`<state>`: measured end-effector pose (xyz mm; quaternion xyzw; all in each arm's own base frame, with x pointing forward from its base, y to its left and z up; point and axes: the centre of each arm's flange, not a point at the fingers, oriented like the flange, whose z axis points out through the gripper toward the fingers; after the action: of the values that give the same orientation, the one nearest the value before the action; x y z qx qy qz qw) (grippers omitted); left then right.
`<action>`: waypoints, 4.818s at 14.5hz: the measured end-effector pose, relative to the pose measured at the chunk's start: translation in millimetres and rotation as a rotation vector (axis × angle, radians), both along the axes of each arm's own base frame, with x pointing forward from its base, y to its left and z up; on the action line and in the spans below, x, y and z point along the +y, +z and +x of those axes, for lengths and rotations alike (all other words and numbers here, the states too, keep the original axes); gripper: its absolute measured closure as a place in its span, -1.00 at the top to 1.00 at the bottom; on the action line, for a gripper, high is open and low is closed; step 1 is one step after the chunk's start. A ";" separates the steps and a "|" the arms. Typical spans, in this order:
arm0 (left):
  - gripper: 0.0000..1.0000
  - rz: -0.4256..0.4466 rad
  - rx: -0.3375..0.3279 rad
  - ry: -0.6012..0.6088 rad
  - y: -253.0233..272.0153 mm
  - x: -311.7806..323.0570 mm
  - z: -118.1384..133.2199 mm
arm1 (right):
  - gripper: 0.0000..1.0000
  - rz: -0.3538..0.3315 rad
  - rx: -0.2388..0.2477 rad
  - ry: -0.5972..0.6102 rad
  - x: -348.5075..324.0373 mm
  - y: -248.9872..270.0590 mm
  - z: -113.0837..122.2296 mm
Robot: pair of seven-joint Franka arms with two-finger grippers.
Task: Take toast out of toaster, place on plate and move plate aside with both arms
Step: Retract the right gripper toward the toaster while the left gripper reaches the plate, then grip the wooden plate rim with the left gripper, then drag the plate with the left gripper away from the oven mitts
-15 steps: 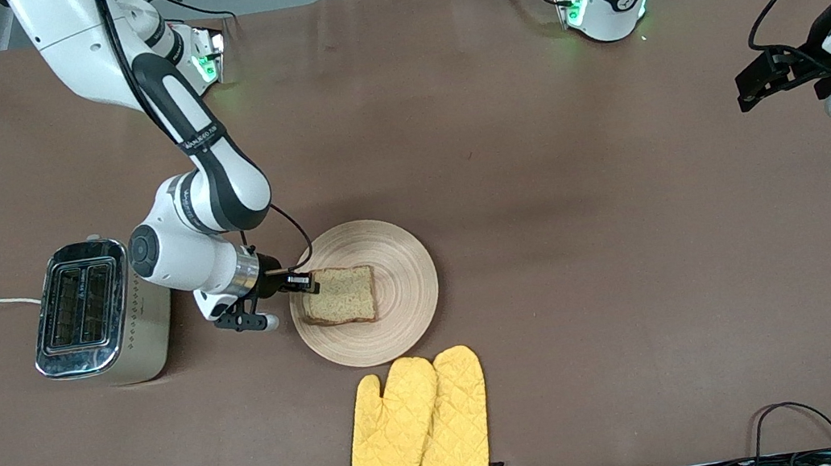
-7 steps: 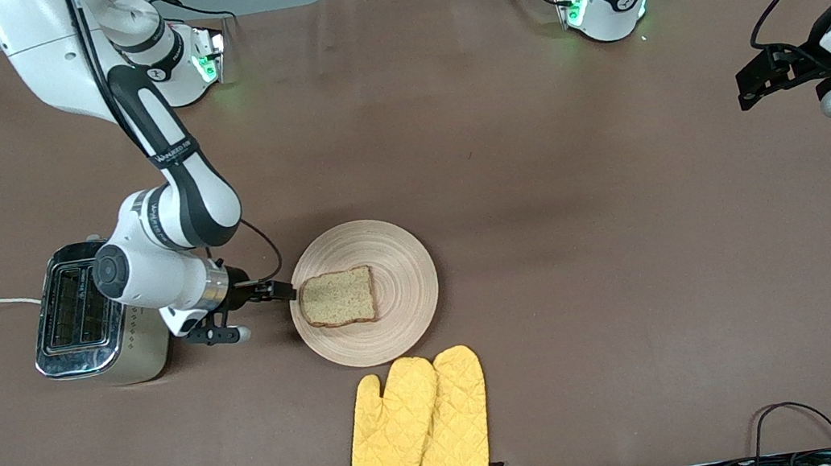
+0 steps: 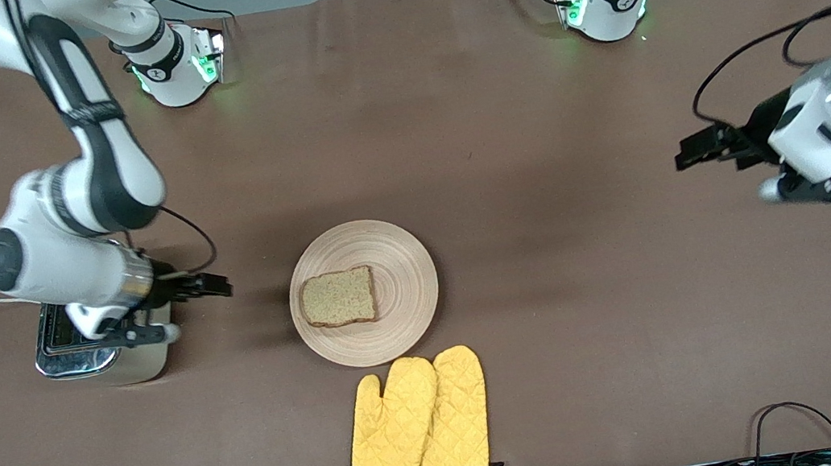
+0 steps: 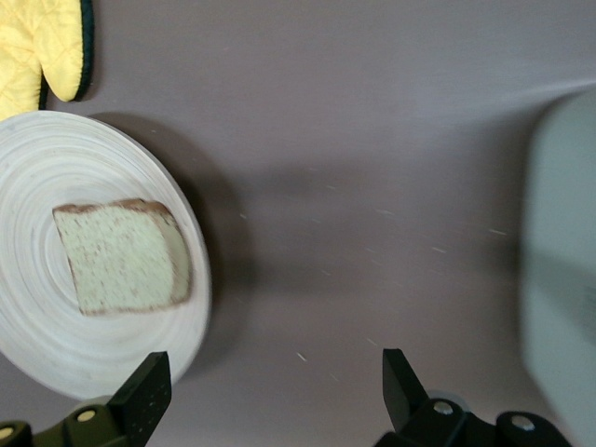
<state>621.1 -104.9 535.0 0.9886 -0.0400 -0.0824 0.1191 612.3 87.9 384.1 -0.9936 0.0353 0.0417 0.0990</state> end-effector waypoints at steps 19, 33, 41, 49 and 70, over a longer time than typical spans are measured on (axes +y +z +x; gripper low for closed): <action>0.61 -0.671 -0.116 -0.125 -319.8 -219.5 29.0 | 1.00 -0.207 0.015 0.153 -94.3 250.7 -60.2; 0.17 -0.812 -0.094 0.027 -415.1 -262.4 -9.6 | 1.00 -0.191 0.017 0.144 -110.4 249.2 -59.3; -0.34 -0.825 -0.091 0.046 -415.3 -265.5 -9.0 | 1.00 -0.189 0.034 0.140 -113.7 247.8 -61.3; -0.77 -0.828 -0.087 0.045 -416.2 -268.7 -10.8 | 1.00 -0.189 0.037 0.145 -111.3 247.7 -61.7; -0.82 -0.832 -0.200 -0.008 -280.1 -20.7 95.4 | 1.00 -0.188 0.041 0.155 -106.3 248.3 -62.3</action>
<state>716.5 -125.6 255.0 0.8593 -0.0852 0.0368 0.5030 550.1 -18.4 632.3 -0.9972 -0.0357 0.0659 0.0011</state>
